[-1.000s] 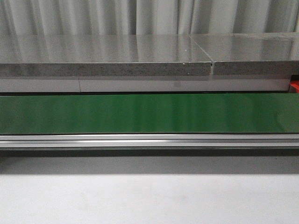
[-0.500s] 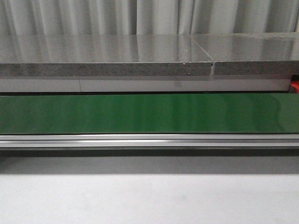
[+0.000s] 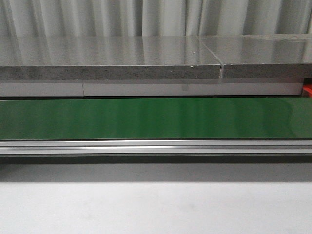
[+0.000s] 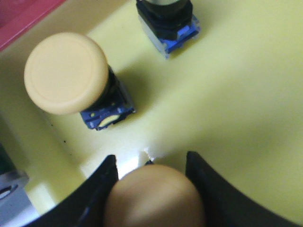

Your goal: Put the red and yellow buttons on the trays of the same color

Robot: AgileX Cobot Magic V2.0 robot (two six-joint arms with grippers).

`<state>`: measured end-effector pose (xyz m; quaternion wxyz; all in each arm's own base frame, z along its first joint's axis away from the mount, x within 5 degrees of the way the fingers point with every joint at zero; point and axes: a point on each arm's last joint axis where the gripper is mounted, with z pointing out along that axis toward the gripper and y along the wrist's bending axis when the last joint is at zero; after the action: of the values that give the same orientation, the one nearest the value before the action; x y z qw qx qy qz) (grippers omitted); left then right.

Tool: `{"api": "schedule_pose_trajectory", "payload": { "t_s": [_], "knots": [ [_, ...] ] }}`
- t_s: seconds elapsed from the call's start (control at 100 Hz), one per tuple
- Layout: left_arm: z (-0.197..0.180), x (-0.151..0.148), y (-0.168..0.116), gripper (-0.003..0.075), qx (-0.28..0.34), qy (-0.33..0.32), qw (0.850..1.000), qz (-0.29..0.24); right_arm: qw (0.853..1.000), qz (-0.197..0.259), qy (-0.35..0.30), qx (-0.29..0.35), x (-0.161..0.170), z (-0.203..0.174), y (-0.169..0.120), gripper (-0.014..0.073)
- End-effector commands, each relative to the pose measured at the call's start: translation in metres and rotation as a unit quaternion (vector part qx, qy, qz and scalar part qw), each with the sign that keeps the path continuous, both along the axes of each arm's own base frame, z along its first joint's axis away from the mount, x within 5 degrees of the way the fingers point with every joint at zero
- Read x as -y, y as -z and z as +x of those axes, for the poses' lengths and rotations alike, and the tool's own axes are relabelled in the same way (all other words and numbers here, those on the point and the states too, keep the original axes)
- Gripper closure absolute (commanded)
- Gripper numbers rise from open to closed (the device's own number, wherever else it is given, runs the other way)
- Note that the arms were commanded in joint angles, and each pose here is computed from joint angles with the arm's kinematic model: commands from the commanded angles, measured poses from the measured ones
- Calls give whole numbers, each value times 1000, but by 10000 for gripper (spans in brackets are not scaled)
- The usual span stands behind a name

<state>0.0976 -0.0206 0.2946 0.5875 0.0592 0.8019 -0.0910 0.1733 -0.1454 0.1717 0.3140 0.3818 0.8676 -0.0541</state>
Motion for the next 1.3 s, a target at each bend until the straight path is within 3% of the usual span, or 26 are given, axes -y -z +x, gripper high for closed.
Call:
{"api": "schedule_pose_trajectory", "payload": {
  "t_s": [0.0, 0.16, 0.26, 0.54, 0.8, 0.99, 1.29],
  "knots": [
    [2, -1, -14, 739, 40, -9, 999, -16, 999, -31, 14, 26, 7, 3, -13, 395],
    [2, -1, -14, 739, 40, -9, 999, -16, 999, -32, 13, 27, 8, 4, -14, 151],
    [2, -1, -14, 739, 40, -9, 999, -16, 999, -34, 15, 33, 7, 3, -17, 69],
    [2, -1, -14, 739, 40, -9, 999, -16, 994, -62, 10, 84, -1, -2, -50, 60],
    [2, -1, -14, 739, 40, -9, 999, -16, 986, -68, -70, 138, -28, 4, -101, 60],
    [2, -1, -14, 739, 40, -9, 999, -16, 960, -116, -181, 181, -70, 6, -128, 60],
    [2, -1, -14, 739, 40, -9, 999, -16, 898, -159, -334, 238, -126, -12, -154, 67]
  ]
}}
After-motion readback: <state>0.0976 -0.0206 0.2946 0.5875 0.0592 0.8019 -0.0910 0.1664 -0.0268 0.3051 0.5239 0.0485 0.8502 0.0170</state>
